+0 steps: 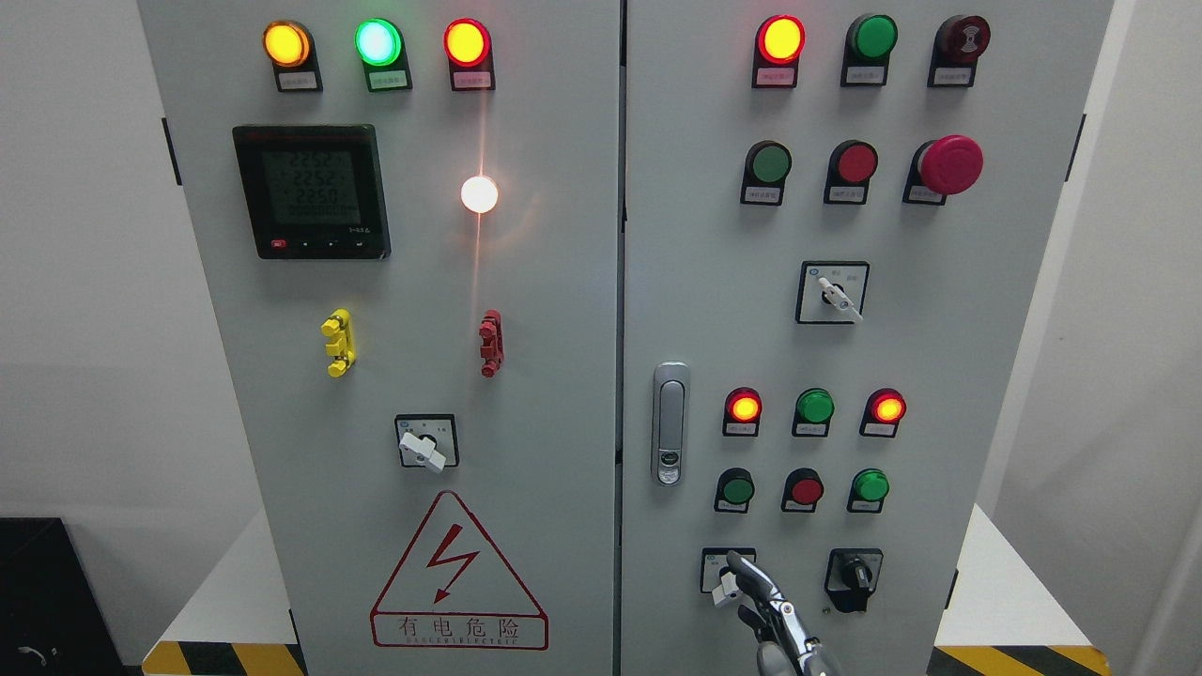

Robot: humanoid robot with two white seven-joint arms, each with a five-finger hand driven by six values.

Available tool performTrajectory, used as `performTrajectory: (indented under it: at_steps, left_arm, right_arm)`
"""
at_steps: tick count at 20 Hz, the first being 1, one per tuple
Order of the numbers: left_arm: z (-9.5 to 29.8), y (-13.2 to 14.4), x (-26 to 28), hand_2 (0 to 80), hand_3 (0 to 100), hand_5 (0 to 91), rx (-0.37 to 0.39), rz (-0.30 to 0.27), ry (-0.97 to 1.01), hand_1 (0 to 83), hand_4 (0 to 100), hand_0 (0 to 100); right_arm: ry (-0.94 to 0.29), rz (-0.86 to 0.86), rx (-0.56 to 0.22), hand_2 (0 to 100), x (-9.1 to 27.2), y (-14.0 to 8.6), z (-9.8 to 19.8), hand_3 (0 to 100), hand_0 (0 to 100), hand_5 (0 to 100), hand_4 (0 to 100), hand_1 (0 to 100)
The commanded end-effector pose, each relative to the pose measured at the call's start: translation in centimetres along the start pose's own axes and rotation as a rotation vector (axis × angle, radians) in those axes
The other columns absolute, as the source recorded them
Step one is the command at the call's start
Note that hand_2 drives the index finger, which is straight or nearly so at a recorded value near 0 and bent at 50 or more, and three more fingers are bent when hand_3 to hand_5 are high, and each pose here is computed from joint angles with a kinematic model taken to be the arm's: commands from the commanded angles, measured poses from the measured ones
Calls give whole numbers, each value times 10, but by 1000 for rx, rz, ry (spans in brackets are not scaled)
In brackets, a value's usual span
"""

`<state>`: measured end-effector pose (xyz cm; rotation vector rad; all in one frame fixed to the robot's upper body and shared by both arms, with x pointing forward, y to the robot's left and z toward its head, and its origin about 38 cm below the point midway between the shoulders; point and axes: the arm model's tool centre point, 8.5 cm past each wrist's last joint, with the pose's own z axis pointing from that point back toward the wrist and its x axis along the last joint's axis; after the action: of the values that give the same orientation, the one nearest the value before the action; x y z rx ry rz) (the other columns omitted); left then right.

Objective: Release door handle

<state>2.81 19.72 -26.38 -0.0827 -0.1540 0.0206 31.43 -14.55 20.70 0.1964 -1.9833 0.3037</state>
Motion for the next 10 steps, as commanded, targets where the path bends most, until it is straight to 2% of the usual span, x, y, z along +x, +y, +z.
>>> performTrajectory:
  at_steps: [1, 10]
  left_arm:
    - [1, 0, -6, 0, 0, 0, 0, 3, 10, 556, 0, 120]
    - [1, 0, -6, 0, 0, 0, 0, 3, 8, 556, 0, 120]
  right_arm:
    - [-5, 0, 4, 0, 1, 1, 0, 0, 342, 0, 0, 0]
    - [-5, -1, -6, 0, 1, 1, 0, 0, 338, 0, 0, 6]
